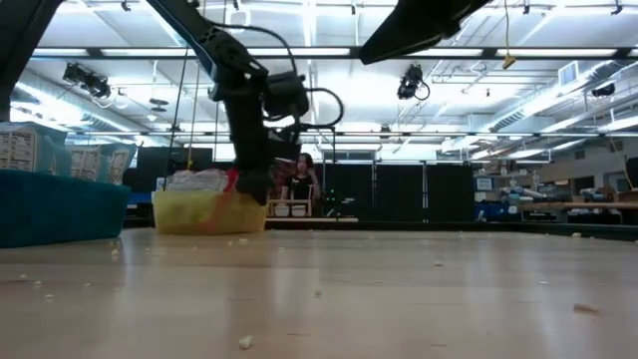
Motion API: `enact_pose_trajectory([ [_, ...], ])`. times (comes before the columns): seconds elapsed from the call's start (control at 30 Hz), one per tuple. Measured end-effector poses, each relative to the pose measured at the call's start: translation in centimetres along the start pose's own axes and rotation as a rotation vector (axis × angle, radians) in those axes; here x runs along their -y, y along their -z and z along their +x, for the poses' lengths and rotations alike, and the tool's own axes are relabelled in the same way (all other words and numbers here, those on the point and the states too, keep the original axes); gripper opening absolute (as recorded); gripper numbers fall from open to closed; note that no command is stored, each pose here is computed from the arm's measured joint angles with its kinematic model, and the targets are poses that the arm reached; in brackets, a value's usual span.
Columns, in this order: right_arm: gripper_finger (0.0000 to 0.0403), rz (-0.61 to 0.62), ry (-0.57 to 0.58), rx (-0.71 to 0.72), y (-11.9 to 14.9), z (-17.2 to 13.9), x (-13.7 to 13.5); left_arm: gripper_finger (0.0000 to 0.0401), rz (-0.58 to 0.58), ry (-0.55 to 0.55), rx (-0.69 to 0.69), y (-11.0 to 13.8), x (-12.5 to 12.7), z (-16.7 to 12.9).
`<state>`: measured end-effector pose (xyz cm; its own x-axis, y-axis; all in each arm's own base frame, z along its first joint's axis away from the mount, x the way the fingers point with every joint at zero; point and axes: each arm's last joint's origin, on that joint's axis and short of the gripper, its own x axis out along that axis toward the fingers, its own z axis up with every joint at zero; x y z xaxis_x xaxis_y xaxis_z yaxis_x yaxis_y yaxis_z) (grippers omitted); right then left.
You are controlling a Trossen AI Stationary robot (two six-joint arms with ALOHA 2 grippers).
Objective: Sort Maruchan noodles
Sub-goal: Move the yellow bin to the top left
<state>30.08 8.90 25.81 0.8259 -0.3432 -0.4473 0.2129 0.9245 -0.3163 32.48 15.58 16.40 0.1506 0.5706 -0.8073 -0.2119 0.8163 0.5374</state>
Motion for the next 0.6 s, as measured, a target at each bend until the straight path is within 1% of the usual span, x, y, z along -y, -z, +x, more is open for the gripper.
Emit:
enact_pose_trajectory([
  [0.17, 0.0151, -0.007, -0.034, 0.005, 0.1, -0.8, -1.1, 0.0008, -0.069, 0.004, -0.122, 1.8, -1.9, 1.1],
  [0.4, 0.0151, 0.01, -0.04, 0.014, 0.1, -1.1, -1.6, 0.0008, -0.225, -0.014, -0.193, 3.6, -4.6, 2.4],
  [0.6, 0.0151, 0.026, -0.043, 0.013, 0.1, -1.3, -1.8, 0.0008, -0.295, 0.004, -0.31, 5.3, -5.4, 2.7],
])
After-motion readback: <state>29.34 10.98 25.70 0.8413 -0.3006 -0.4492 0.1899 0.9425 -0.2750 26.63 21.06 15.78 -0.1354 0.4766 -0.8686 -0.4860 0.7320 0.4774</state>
